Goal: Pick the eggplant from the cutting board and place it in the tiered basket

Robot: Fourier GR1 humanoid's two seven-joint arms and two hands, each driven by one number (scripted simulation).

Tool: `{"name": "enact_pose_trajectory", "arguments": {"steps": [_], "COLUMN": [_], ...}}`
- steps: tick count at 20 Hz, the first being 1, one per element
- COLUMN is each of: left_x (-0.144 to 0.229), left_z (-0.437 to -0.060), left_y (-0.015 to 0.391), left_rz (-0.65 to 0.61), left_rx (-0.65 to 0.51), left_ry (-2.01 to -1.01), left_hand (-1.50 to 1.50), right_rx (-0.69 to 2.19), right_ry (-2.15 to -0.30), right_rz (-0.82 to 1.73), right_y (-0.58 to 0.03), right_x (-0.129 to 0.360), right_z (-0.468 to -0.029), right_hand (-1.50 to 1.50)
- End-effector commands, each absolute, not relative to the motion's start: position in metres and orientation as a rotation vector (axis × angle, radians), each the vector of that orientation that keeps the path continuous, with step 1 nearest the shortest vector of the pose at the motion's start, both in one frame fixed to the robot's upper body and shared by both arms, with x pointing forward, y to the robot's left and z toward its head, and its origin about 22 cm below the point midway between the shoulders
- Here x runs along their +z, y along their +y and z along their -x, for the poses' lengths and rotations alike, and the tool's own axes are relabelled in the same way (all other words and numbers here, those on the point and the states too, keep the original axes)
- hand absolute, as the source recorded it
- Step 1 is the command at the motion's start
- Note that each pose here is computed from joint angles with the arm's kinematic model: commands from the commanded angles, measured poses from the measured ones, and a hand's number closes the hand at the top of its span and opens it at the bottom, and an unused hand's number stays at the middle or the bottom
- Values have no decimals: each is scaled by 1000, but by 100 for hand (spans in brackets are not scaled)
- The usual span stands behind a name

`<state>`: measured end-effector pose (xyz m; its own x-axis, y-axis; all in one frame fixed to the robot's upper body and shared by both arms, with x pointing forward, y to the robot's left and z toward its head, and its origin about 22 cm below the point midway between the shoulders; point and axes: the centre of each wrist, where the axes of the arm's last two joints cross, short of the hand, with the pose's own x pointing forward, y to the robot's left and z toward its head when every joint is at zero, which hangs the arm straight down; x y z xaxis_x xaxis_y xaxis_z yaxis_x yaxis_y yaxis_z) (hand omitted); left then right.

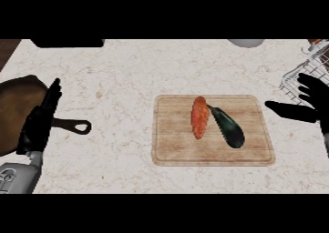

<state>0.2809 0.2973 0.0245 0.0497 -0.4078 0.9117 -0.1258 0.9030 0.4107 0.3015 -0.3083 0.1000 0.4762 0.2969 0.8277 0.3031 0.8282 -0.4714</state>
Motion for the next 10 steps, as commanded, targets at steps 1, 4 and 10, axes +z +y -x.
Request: {"name": "enact_pose_trajectory", "arguments": {"steps": [1,4,10], "left_x": [26,28,30], "left_z": [-278,-286,-282], "left_y": [300,294,281], "left_rz": [-445,-435,-401], "left_rx": [-231,-234,-270], "left_ry": [-1540,-1547,-1554], "left_hand": [0,0,0], "right_rx": [204,417,578], "right_ry": [-971,-846,-690], "right_rz": [640,616,546], "right_y": [-305,-304,-271], "right_x": [147,171,205], "right_z": [-304,-312,-345], "right_hand": [-150,-150,-150]}}
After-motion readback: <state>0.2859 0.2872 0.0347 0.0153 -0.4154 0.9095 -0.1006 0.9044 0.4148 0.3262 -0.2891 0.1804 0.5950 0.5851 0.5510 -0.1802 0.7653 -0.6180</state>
